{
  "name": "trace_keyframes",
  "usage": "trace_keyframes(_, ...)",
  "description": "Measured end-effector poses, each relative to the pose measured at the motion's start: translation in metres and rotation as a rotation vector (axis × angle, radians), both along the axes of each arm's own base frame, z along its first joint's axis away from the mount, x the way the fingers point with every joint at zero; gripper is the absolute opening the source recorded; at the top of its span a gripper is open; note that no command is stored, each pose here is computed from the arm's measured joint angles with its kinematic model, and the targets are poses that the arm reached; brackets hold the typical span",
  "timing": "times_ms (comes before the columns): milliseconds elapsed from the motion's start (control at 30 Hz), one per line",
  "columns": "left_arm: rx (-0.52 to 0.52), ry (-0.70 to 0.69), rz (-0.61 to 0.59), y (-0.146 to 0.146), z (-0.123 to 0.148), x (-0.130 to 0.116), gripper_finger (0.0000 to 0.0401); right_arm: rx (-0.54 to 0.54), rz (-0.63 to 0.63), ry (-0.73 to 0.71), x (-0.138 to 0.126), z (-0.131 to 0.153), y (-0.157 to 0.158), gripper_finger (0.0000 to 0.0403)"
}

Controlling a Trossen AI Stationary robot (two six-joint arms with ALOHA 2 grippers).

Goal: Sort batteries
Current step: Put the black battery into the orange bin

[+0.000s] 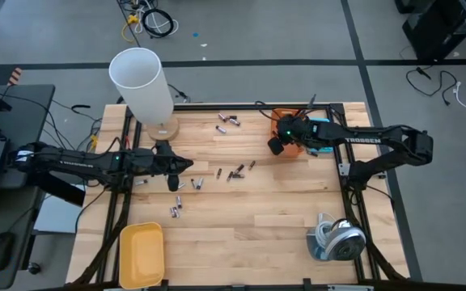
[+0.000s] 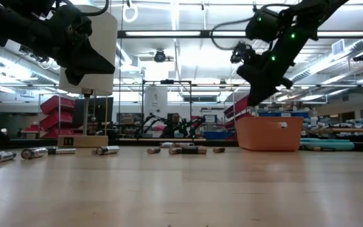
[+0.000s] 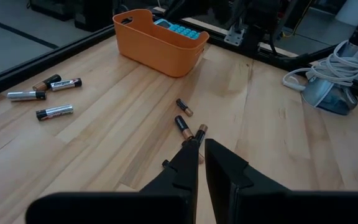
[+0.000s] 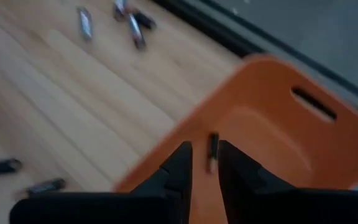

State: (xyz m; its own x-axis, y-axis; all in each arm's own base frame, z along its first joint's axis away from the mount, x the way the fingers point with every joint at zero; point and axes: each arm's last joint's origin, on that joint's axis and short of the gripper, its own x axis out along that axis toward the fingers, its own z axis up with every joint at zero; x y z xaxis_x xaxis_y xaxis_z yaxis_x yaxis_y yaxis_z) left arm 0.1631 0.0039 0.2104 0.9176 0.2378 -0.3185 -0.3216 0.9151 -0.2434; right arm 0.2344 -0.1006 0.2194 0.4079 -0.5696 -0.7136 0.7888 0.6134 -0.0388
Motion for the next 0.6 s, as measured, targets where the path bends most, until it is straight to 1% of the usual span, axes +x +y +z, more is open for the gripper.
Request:
trace_keyframes(133,-0.002,-0.001,0.001,0.0,0.0,0.0,0.003,-0.068,0.09,-0.059,0.001,0.015,0.008,0.0064)
trace_keyframes(267,-0.002,-0.001,0.001,0.0,0.0,0.0,0.003,-0.088,0.285,-0.131,0.011,0.025,0.024,0.0064)
trace_keyframes(367,-0.003,-0.002,0.001,0.0,0.0,0.0,0.003,-0.093,0.405,-0.181,0.019,0.029,0.038,0.0062)
trace_keyframes(600,-0.003,-0.006,0.001,0.0,0.0,0.0,0.003,-0.133,0.55,-0.237,0.034,0.029,0.066,0.0062)
